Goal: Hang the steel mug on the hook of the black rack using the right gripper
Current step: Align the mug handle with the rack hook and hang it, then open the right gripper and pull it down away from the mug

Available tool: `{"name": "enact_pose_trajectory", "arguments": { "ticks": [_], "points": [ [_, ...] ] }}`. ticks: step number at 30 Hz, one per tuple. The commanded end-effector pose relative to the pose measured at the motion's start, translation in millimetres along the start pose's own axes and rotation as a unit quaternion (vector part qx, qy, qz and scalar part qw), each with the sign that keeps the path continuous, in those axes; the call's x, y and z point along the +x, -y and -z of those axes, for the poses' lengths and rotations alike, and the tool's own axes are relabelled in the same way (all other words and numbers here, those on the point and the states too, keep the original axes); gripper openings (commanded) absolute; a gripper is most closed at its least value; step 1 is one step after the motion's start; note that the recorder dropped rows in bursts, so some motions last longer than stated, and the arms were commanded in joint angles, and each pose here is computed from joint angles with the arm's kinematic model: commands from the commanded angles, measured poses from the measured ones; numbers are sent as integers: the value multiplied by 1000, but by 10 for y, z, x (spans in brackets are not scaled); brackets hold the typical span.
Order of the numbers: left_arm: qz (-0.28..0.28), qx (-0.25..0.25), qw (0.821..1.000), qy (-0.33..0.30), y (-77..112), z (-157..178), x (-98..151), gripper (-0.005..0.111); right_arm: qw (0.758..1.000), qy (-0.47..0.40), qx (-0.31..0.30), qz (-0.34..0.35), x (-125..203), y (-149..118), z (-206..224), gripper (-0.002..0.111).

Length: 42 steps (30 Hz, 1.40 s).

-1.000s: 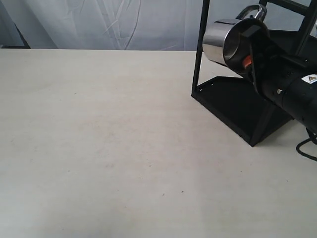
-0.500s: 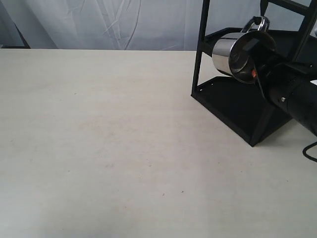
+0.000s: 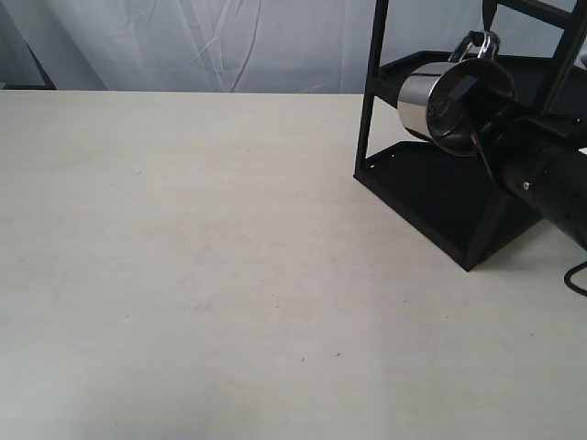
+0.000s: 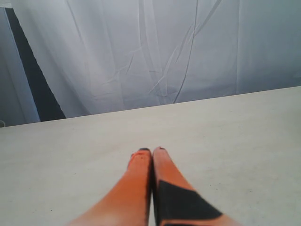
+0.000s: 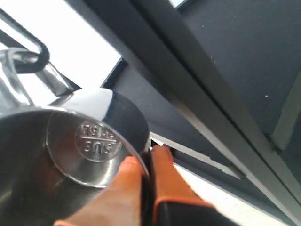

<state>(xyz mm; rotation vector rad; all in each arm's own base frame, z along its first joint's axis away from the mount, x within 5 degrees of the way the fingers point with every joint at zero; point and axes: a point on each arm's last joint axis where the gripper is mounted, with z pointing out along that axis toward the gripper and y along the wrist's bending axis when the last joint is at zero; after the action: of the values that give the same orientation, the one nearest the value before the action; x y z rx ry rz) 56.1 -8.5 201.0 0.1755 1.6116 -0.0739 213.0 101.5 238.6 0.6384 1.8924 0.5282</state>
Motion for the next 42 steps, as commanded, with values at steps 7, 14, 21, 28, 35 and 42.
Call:
{"name": "enact_pose_trajectory", "arguments": {
  "ticks": [7,14,21,28,35,42],
  "points": [
    [3,2,1000,5,3,4,-6,2,1000,-15,2,-10,15,12,8,9],
    [3,2,1000,5,3,4,-6,2,999,-41,-4,-13,63,1,11,58],
    [3,2,1000,5,3,4,-6,2,997,-67,-40,20,40,-59,129,58],
    [3,2,1000,5,3,4,-6,2,995,-91,-31,3,100,180,343,58],
    [3,2,1000,5,3,4,-6,2,987,-142,-74,-7,190,260,536,58],
    [3,2,1000,5,3,4,-6,2,944,-272,-187,-4,338,110,826,15]
  ]
}}
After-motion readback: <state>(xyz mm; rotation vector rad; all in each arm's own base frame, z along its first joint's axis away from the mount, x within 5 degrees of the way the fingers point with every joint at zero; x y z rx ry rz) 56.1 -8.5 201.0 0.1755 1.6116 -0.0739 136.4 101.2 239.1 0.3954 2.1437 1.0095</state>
